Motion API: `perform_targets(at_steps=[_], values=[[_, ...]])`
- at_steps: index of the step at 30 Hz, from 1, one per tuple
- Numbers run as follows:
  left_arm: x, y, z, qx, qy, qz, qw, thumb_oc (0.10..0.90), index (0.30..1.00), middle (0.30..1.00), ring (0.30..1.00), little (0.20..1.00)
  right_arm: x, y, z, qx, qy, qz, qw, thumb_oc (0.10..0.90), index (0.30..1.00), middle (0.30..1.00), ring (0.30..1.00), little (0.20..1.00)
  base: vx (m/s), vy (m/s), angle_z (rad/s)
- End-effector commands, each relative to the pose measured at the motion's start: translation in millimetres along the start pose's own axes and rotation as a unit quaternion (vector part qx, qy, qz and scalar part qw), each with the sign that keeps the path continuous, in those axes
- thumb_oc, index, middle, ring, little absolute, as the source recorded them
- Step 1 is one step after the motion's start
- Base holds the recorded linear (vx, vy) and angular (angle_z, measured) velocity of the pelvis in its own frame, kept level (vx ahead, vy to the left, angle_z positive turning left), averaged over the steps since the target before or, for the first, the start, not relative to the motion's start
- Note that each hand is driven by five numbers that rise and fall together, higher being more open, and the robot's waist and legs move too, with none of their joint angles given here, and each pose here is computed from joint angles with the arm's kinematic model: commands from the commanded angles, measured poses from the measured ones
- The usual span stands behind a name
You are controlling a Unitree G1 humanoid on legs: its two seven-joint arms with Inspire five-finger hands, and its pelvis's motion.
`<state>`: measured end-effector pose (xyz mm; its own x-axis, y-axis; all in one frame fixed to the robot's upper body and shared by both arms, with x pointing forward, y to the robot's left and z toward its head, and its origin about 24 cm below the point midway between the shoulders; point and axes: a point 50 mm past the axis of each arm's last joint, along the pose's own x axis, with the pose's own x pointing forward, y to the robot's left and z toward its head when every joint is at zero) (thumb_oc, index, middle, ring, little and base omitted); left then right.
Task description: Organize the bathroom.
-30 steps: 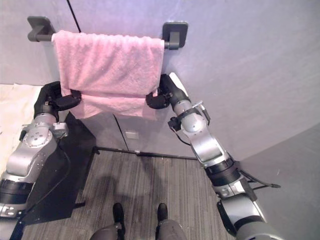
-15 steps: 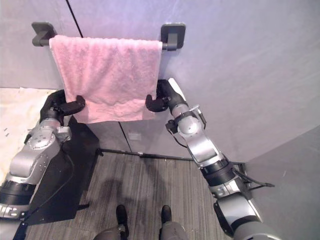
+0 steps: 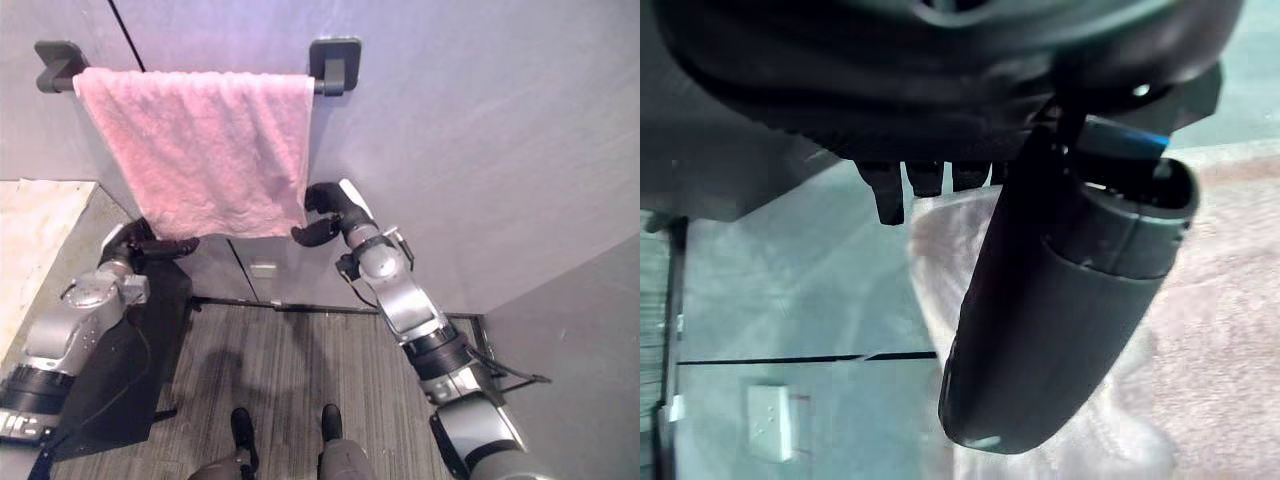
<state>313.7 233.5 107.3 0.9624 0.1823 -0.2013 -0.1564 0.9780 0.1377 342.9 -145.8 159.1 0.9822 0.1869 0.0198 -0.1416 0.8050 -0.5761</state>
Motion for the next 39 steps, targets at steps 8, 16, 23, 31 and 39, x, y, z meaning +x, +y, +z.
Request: perform_targets(at_steps=[8, 16, 23, 31, 39], values=[[-86, 15, -213, -0.023, 0.318, -0.013, 0.948, 0.8, 0.9, 0.9, 0.9, 0.9, -79, 58, -112, -0.004, 0.13, 0.022, 0.991, 0.8, 0.9, 0.9, 0.9, 0.9, -0.03, 0.015, 0.03], [-153, 10, -301, 0.017, 0.525, -0.001, 0.851, 0.8, 0.9, 0.9, 0.9, 0.9, -159, 83, -232, -0.158, 0.358, 0.045, 0.919, 0.8, 0.9, 0.9, 0.9, 0.9, -0.1, -0.003, -0.05], [-160, 10, -309, -0.01, 0.561, 0.034, 0.827, 0.8, 0.9, 0.9, 0.9, 0.9, -192, 86, -269, -0.191, 0.472, 0.103, 0.855, 0.8, 0.9, 0.9, 0.9, 0.9, -0.07, -0.209, 0.0], [-162, 22, -309, 0.027, 0.562, 0.044, 0.825, 0.8, 0.9, 0.9, 0.9, 0.9, -199, 103, -272, -0.185, 0.482, 0.164, 0.841, 0.8, 0.9, 0.9, 0.9, 0.9, -0.1, -0.217, 0.54], [-118, -7, -287, 0.069, 0.512, -0.008, 0.856, 0.8, 0.9, 0.9, 0.9, 0.9, -213, 88, -277, -0.162, 0.472, 0.115, 0.859, 0.8, 0.9, 0.9, 0.9, 0.9, -0.24, 0.122, 1.01]])
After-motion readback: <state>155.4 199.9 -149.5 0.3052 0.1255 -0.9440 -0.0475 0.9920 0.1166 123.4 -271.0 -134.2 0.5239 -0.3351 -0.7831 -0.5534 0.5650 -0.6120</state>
